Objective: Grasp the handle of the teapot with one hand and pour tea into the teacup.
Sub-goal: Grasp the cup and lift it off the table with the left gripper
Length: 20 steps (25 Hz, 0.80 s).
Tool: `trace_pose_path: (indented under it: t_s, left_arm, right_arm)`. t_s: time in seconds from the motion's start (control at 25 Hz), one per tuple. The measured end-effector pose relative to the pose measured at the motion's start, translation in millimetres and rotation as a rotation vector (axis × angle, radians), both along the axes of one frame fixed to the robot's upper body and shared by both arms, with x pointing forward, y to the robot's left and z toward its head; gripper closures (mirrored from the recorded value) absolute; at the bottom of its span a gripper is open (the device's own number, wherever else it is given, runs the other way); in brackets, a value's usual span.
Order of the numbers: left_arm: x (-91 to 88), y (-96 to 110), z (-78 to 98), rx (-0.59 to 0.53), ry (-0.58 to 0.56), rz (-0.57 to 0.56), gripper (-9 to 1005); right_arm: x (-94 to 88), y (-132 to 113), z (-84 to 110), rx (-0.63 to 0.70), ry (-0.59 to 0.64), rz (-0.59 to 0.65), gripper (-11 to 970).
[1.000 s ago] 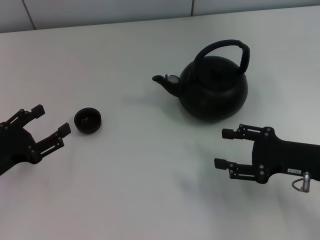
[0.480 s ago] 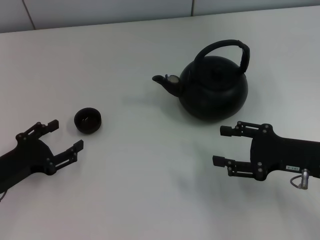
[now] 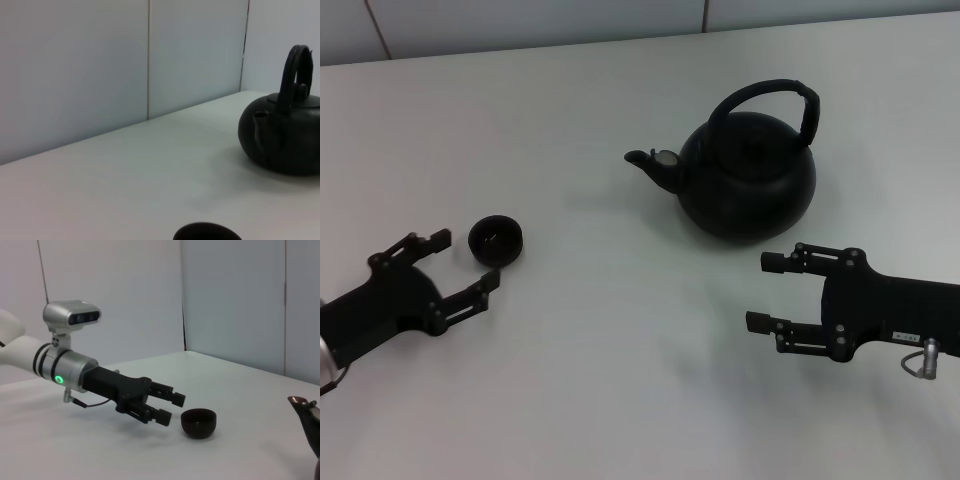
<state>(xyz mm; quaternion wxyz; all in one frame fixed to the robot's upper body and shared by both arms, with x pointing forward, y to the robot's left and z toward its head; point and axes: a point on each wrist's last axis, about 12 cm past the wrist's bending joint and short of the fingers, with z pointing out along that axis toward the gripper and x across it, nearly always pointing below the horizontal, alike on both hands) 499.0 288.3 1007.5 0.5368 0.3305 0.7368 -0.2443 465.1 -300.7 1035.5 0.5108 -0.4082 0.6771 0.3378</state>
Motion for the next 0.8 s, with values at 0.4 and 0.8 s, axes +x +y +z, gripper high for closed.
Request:
trace_pose_path:
  t_s: [0.4,0.8]
  left_arm:
    - [24.1,-22,-2.4,0.069,-0.004,-0.012,165]
    - [31.3,-28,-1.4,0.079,-0.003,-0.005,173]
  right_arm:
    - [-0.1,0,1.1,0.005,-0.003,0.003,237]
    - [-0.3,0,1.9,0.012,-0.002,0.004,236]
